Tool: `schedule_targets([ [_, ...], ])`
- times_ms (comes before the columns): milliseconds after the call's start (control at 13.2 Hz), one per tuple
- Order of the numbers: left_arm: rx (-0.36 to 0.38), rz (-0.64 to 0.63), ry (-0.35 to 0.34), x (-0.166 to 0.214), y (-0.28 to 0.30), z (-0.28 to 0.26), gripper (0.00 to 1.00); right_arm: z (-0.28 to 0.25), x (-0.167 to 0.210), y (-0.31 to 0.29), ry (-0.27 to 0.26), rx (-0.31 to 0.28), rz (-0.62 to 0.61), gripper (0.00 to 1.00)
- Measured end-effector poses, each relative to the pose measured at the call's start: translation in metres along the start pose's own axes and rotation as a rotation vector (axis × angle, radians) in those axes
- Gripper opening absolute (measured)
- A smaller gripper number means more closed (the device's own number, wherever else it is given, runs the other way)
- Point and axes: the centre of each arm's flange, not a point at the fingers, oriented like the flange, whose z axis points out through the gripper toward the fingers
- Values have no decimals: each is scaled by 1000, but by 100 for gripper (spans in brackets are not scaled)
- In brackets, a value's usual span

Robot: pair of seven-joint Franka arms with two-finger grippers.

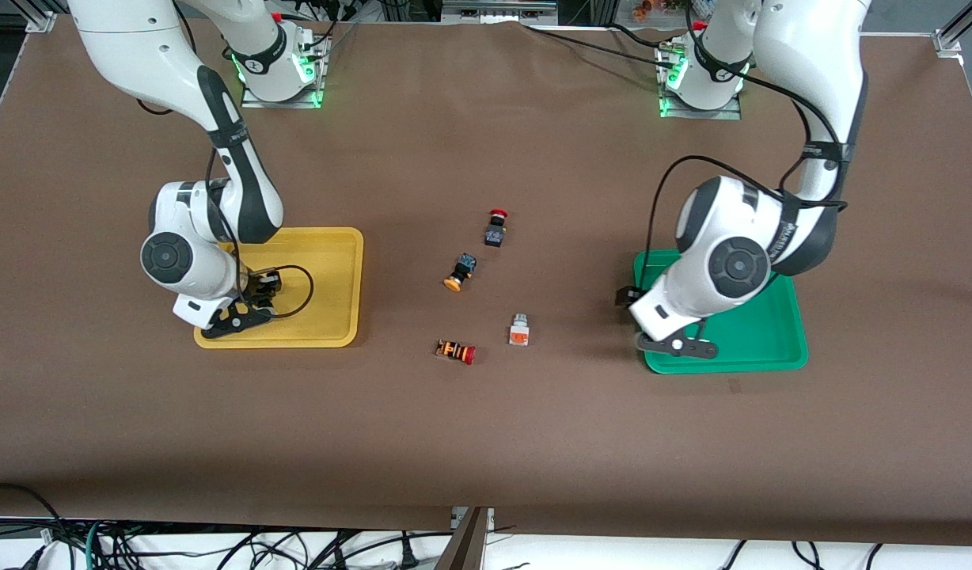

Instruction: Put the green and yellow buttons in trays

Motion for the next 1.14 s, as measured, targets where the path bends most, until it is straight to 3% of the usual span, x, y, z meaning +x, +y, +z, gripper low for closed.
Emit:
schedule_targets([
  [152, -33, 53, 12, 12, 43, 12, 100, -15, 2, -15, 9, 50, 25, 52],
  [303, -64, 27, 58, 25, 96, 42, 100, -36, 12, -47, 21, 94, 70, 72],
  [530, -99, -46, 155, 25, 161, 95, 100, -60, 29, -129, 46, 139, 212, 74],
  [909, -5, -81, 226, 14, 195, 135, 100, -53, 40, -247, 72, 195, 517, 74],
  [1061, 3, -89, 230, 17, 188, 135, 78, -33, 42, -276, 94, 215, 637, 74],
  [1136, 5, -89, 228, 17, 187, 137, 74, -24, 42, -289, 103, 225, 689, 74],
])
